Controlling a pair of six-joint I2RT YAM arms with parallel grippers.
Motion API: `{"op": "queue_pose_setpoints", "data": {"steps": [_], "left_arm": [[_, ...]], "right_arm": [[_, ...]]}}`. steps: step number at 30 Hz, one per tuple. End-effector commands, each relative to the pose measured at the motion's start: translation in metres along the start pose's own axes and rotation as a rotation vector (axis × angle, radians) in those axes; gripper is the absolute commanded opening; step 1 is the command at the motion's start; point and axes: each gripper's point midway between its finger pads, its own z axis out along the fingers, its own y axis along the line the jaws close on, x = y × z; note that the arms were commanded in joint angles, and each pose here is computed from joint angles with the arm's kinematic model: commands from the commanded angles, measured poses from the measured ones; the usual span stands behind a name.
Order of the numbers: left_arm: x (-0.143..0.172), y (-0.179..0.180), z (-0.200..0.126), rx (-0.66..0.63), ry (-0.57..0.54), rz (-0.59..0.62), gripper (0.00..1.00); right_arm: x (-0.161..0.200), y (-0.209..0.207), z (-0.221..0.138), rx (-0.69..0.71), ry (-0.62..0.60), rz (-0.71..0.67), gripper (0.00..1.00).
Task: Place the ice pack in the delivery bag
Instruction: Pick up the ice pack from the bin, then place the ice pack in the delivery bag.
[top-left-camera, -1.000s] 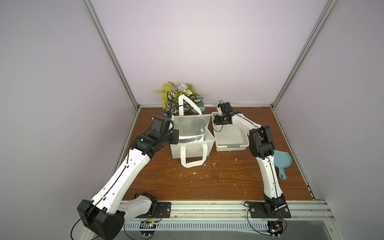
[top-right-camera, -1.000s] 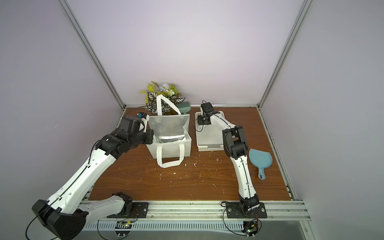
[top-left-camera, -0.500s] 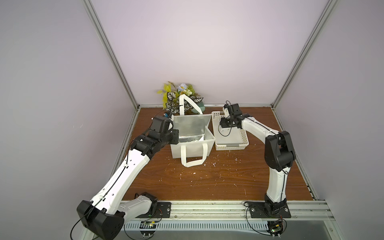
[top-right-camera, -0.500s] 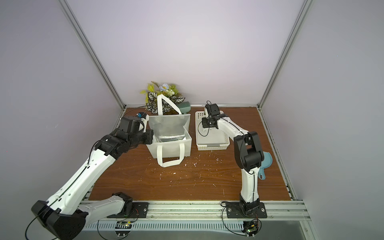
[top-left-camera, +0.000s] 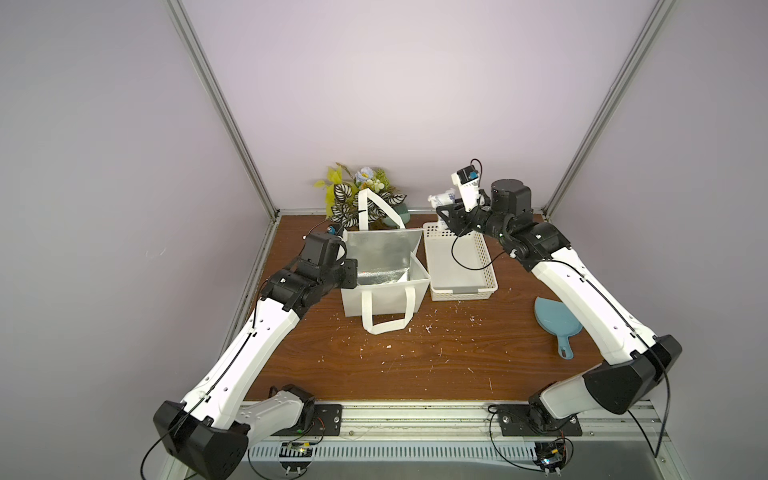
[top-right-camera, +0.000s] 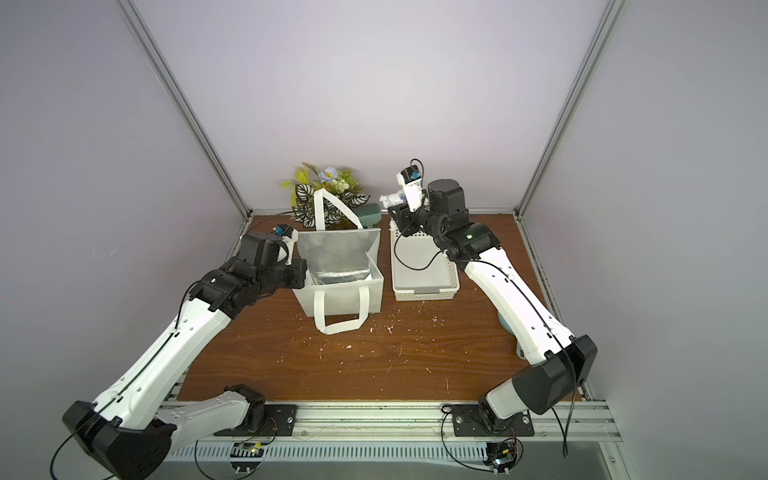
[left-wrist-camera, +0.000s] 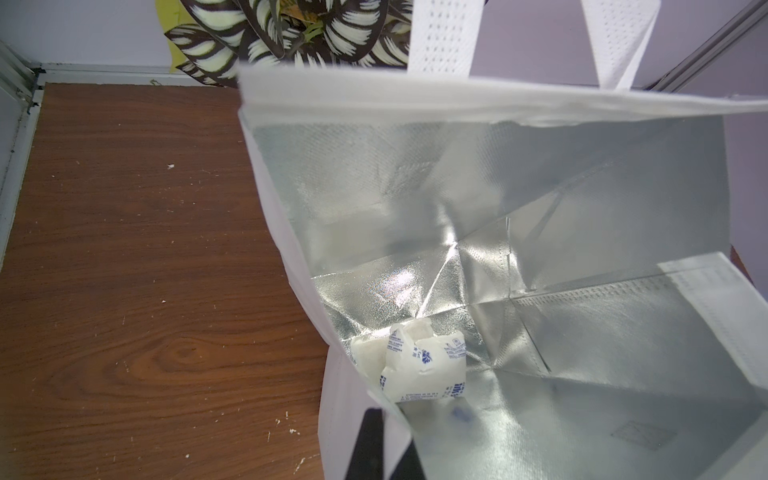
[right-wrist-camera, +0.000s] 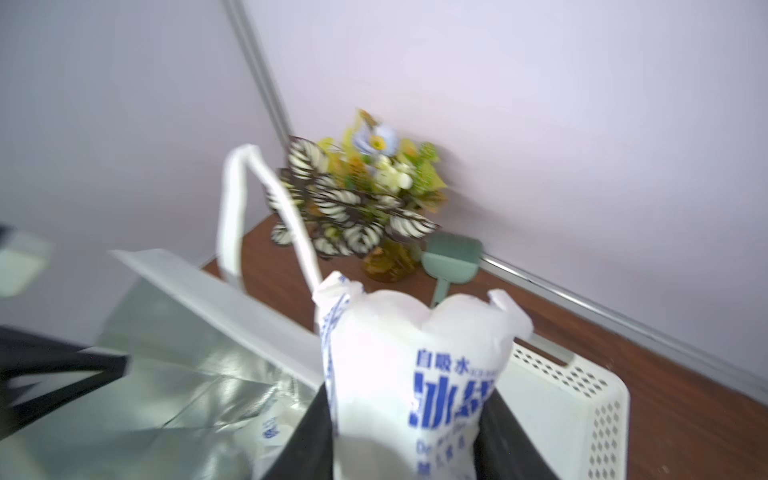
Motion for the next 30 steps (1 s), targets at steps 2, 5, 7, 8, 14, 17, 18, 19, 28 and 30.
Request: {"op": "queue_pose_setpoints", "data": {"steps": [2, 5, 7, 8, 14, 17, 18, 19, 28, 30], "left_arm": [[-0.012, -0.001, -0.013, 0.014, -0.055, -0.011, 0.0], [-0.011, 0.0, -0.015, 0.015, -0.057, -0.012, 0.0], [-0.01, 0.0, -0.015, 0.016, -0.058, -0.012, 0.01], [-0.01, 0.0, -0.016, 0.018, -0.059, -0.013, 0.0], [-0.008, 0.0, -0.016, 0.021, -0.056, -0.015, 0.01], [-0.005, 0.0, -0.014, 0.021, -0.049, -0.017, 0.0], [-0.005, 0.0, -0.015, 0.023, -0.05, -0.018, 0.01], [-0.005, 0.001, -0.015, 0.02, -0.052, -0.019, 0.01], [-0.004, 0.002, -0.013, 0.013, -0.049, -0.018, 0.01], [-0.003, 0.002, -0.013, 0.012, -0.045, -0.018, 0.0]], "right_arm": [[0.005, 0.074, 0.004, -0.23, 0.028, -0.198, 0.2], [0.024, 0.102, 0.021, -0.302, 0.108, -0.25, 0.21], [0.043, 0.117, 0.033, -0.346, 0.17, -0.285, 0.21], [0.053, 0.124, 0.039, -0.361, 0.199, -0.305, 0.22], [0.109, 0.147, 0.08, -0.404, 0.359, -0.337, 0.22], [0.139, 0.154, 0.098, -0.433, 0.433, -0.321, 0.23], [0.149, 0.154, 0.105, -0.43, 0.456, -0.318, 0.23], [0.157, 0.154, 0.11, -0.429, 0.474, -0.313, 0.24], [0.163, 0.159, 0.132, -0.434, 0.491, -0.275, 0.71], [0.152, 0.156, 0.127, -0.42, 0.466, -0.278, 0.73]]}}
